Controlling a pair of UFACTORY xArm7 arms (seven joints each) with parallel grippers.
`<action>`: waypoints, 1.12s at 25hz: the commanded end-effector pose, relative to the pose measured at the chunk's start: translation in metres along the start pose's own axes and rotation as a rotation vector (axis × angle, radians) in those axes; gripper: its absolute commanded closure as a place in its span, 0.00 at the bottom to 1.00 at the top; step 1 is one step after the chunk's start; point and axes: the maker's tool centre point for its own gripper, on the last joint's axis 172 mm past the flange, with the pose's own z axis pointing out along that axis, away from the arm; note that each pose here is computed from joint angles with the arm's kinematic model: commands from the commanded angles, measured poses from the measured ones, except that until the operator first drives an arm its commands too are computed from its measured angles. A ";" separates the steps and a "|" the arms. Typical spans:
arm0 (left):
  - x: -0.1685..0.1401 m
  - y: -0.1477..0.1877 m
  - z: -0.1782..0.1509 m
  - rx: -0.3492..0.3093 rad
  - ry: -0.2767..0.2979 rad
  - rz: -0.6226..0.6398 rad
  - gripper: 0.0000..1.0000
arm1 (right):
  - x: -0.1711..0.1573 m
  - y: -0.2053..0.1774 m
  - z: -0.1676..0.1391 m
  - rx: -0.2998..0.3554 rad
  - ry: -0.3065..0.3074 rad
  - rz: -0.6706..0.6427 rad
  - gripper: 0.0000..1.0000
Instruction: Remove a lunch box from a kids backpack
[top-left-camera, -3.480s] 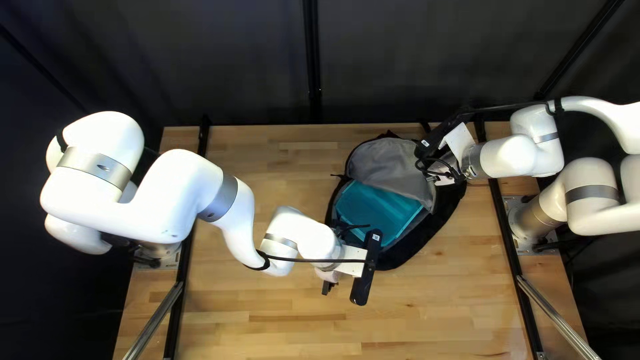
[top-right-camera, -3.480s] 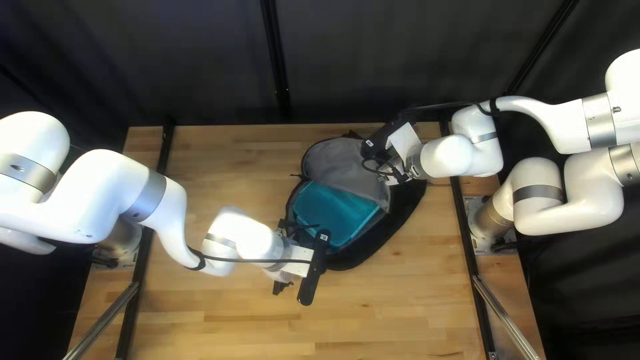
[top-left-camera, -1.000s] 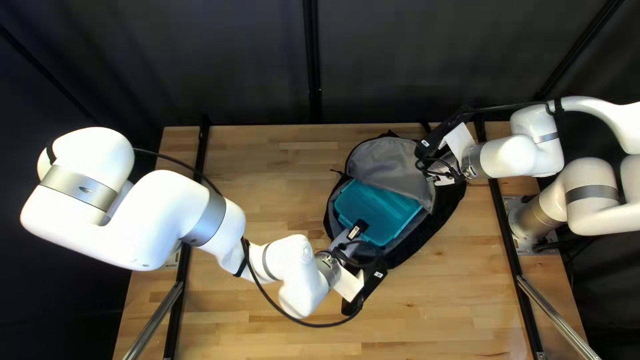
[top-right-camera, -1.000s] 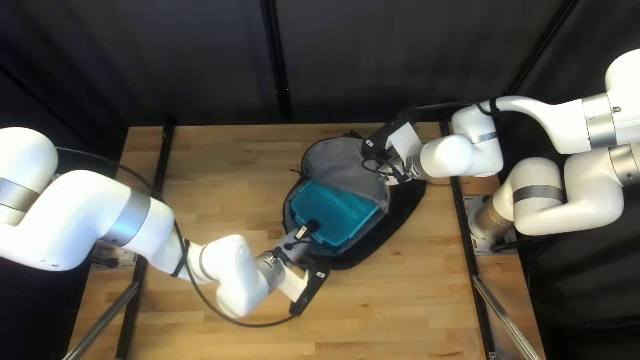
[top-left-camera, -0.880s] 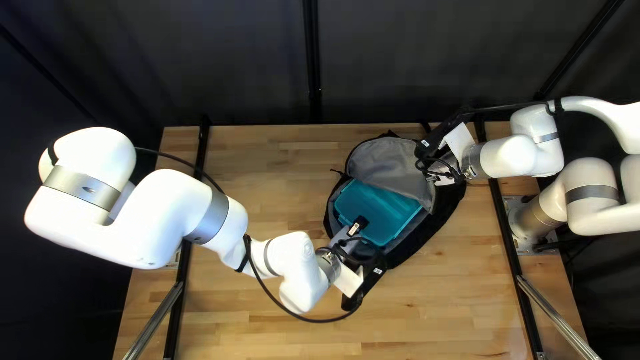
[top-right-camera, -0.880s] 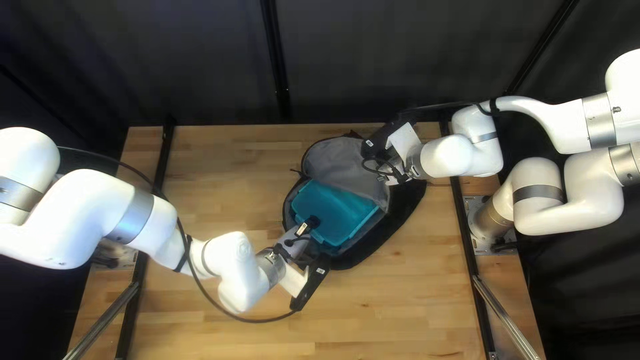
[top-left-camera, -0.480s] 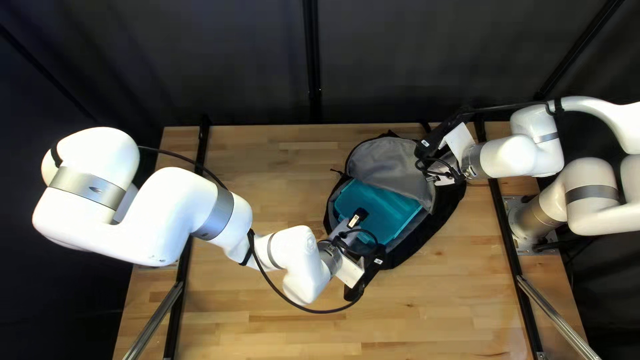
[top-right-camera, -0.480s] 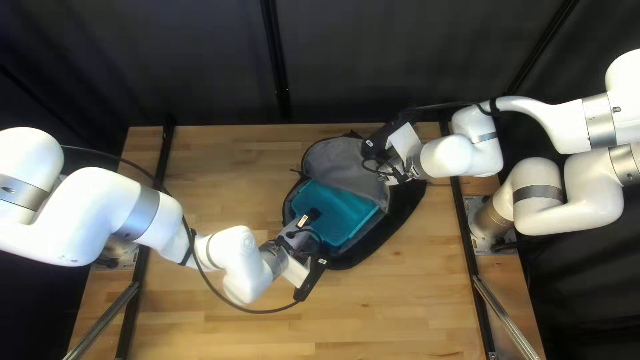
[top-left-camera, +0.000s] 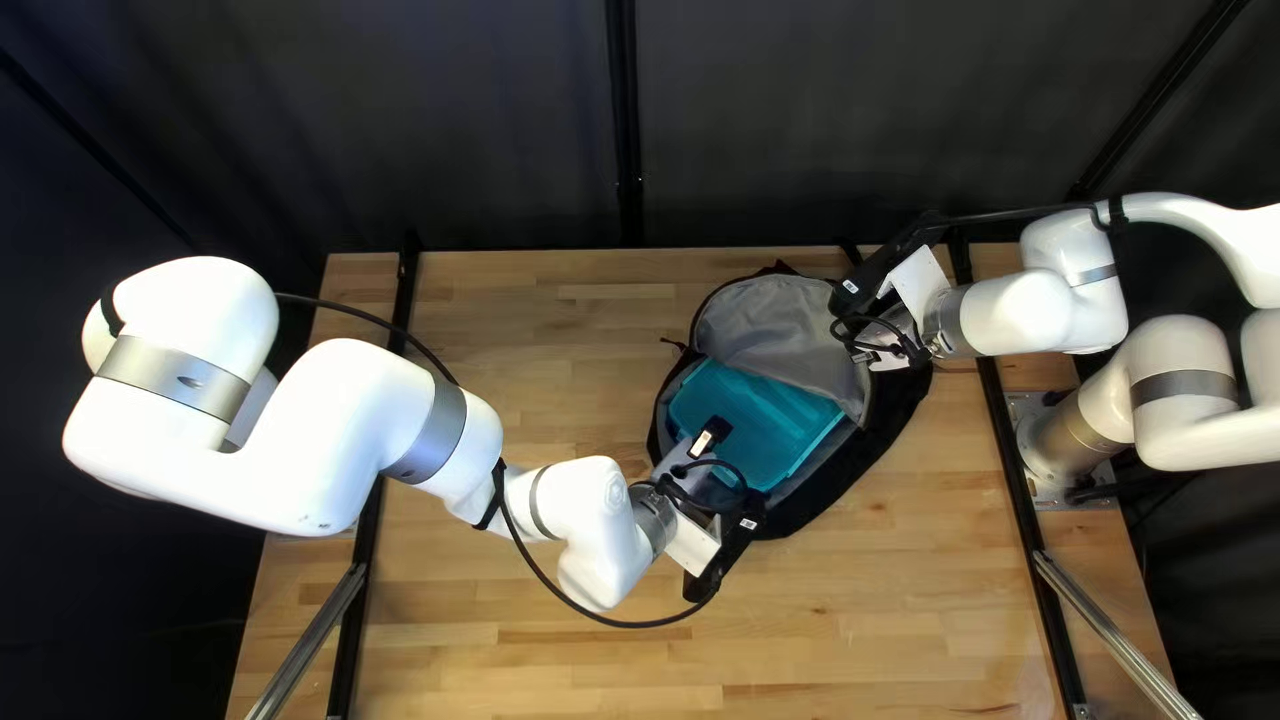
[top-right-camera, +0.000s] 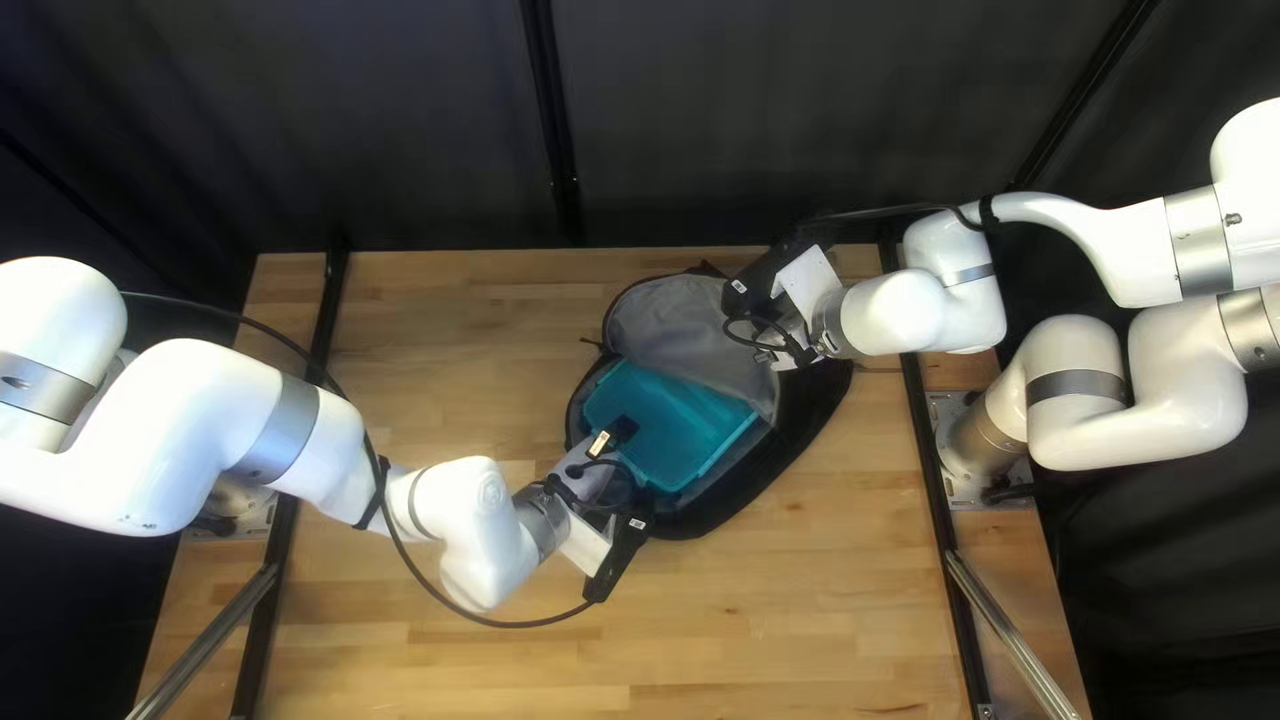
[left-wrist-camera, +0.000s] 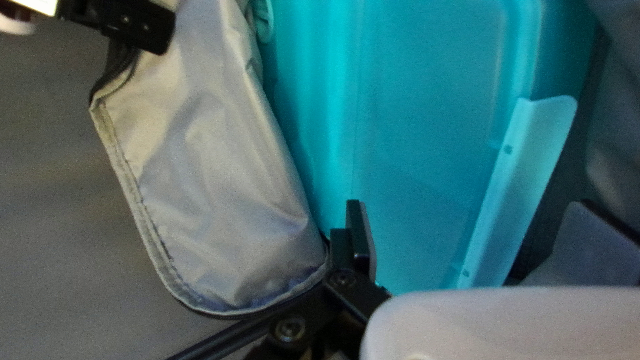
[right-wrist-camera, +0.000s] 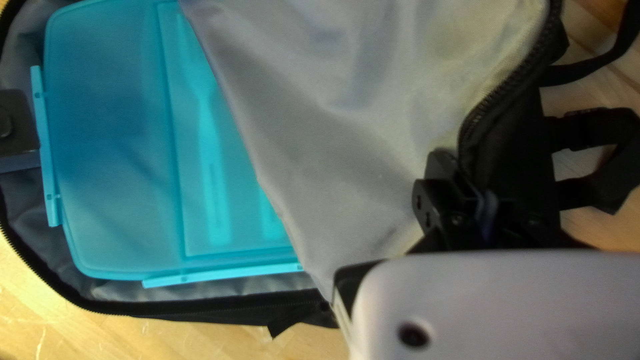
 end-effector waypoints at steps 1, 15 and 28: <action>0.001 -0.005 0.002 0.004 0.007 -0.001 0.00 | 0.000 0.000 0.000 0.000 0.000 0.000 1.00; 0.003 -0.012 -0.011 0.017 0.013 0.005 0.00 | 0.000 0.000 0.000 0.000 0.000 0.000 1.00; 0.015 -0.005 0.003 -0.006 0.005 0.001 0.00 | 0.000 0.000 0.000 0.000 0.000 0.000 1.00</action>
